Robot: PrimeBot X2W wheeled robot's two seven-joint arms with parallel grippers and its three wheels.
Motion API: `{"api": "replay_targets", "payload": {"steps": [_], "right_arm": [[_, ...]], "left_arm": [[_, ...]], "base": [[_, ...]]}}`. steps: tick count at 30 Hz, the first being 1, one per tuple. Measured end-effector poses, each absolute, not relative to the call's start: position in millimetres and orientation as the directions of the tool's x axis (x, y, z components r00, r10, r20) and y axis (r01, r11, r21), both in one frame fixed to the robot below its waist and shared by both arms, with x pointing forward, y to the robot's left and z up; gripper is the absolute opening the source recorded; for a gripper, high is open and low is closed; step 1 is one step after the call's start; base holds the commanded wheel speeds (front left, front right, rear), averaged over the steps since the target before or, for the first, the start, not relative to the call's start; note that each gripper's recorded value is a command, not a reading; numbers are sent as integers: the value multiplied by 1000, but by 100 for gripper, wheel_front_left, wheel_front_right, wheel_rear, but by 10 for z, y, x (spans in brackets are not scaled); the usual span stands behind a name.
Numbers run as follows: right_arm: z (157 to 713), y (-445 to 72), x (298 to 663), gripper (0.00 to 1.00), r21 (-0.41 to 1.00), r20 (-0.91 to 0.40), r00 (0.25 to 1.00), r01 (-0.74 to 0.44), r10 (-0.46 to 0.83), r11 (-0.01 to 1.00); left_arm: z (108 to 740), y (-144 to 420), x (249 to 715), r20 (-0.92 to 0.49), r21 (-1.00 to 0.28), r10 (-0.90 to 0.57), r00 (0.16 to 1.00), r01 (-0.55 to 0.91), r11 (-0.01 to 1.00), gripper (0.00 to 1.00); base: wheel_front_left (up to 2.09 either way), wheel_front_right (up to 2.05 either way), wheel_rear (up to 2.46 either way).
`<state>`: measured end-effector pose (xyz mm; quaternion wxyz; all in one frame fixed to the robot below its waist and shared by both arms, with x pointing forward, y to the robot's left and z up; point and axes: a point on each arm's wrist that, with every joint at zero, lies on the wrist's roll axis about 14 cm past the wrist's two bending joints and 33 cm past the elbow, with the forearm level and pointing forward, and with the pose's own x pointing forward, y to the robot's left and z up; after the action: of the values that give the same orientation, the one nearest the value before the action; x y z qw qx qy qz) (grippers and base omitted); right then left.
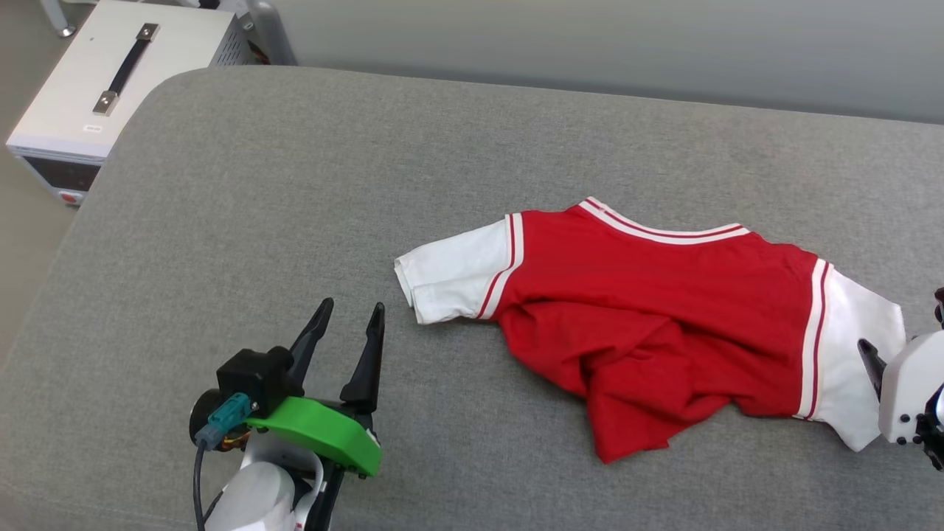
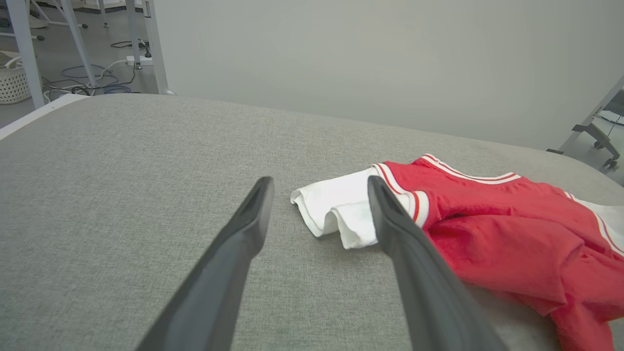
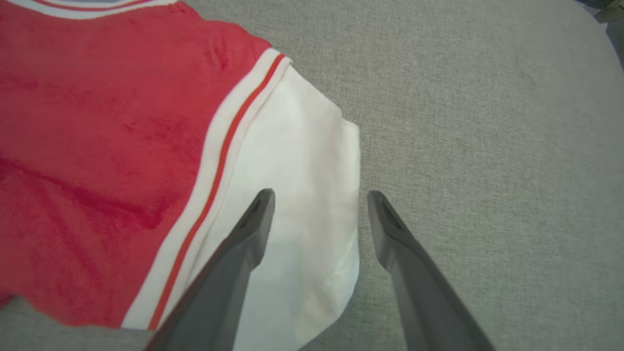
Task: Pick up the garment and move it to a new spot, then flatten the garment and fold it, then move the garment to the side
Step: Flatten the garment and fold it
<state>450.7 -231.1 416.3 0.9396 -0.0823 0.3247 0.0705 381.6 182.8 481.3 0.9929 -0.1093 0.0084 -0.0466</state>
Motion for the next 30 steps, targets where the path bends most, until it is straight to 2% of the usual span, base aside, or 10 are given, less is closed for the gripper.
{"api": "replay_targets", "payload": {"steps": [5, 10, 13, 17, 22, 30], "right_arm": [[4590, -2250, 4569, 100, -89, -438, 892, -165, 110, 982], [4985, -2221, 4396, 100, -38, -220, 968, -130, 119, 991], [5180, -2291, 4225, 100, 65, -74, 996, -42, 47, 997], [5269, -2224, 3917, 100, 157, 42, 999, 10, -17, 988], [5405, -2308, 3700, 100, 166, 130, 989, 47, -70, 985], [5430, -2333, 3612, 100, 172, 140, 986, 63, -88, 983]], "left_arm": [[4895, 1767, 3846, 19, -220, -118, 993, 119, 968, 100], [5056, 1687, 3890, 70, -244, -136, 988, 149, 958, 100], [5101, 1643, 3879, 88, -265, -139, 986, 158, 951, 100], [5072, 1578, 3821, 84, -284, -145, 986, 164, 945, 100], [5066, 1535, 3799, 84, -295, -152, 985, 170, 940, 100], [4935, 1283, 3896, 21, -323, -258, 966, 250, 913, 100]], "base": [[0, 0, 0], [0, 0, 0], [0, 0, 0], [0, 0, 0], [0, 0, 0], [0, 0, 0]]}}
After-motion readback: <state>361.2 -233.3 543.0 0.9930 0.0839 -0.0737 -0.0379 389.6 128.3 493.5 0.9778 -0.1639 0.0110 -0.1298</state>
